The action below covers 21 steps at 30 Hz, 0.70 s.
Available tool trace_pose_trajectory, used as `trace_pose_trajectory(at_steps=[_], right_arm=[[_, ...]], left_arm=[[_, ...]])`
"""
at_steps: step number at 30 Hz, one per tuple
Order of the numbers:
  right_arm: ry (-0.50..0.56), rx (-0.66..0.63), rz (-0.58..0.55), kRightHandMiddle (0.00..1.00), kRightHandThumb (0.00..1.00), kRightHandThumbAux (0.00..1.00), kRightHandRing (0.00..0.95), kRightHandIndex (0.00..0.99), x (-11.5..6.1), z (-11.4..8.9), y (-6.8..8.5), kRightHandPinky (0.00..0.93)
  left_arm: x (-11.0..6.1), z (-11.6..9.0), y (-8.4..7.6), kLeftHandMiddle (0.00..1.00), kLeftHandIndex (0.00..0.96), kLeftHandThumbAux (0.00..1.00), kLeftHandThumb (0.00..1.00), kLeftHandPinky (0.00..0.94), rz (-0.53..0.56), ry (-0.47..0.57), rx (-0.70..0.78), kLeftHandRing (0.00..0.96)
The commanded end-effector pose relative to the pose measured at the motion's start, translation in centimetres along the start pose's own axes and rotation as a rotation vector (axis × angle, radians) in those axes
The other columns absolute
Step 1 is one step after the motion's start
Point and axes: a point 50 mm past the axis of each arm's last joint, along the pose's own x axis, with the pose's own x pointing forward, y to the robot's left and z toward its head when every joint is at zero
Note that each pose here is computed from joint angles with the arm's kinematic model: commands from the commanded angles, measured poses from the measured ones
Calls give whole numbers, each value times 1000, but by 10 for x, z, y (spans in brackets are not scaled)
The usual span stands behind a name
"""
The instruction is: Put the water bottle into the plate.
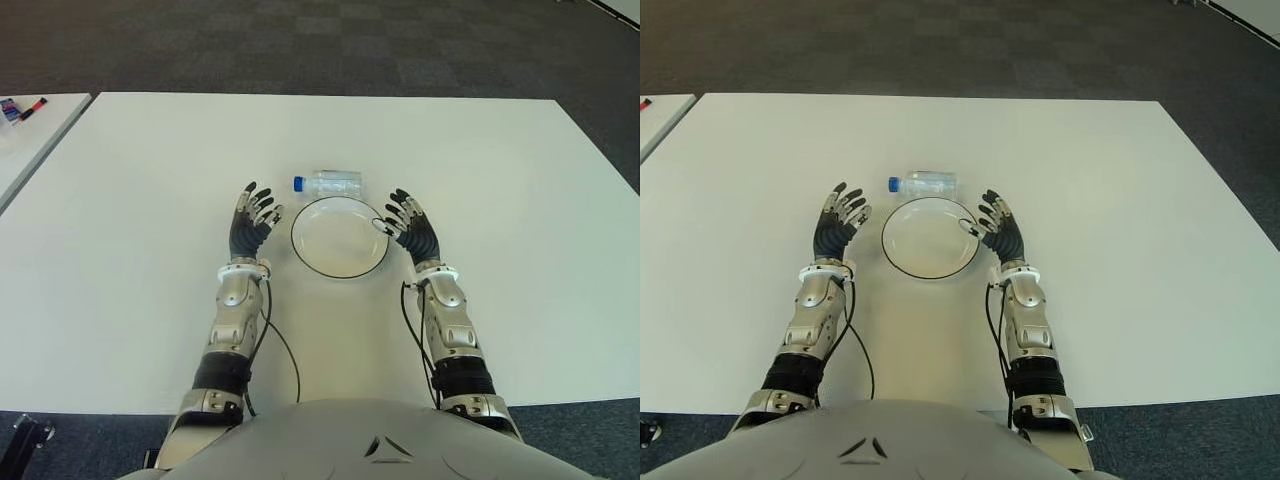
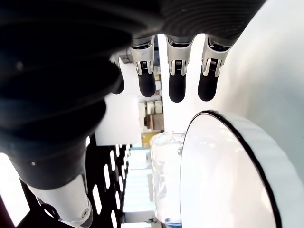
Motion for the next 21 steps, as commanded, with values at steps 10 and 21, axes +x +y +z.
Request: trace_pose_trajectory(at_steps=[10,21], right_arm=[[39,1,30,104,165,781,109,83,-7,-3,-7,157],[56,4,58,111,201,772,118,78,-9,-2,-8,167]], left_arm=[[-9,-3,-20,164,96,849,254,200,-18,42,-51,168],[-12,-2,-22,173,109,861,227,203,4,61,-65,173]])
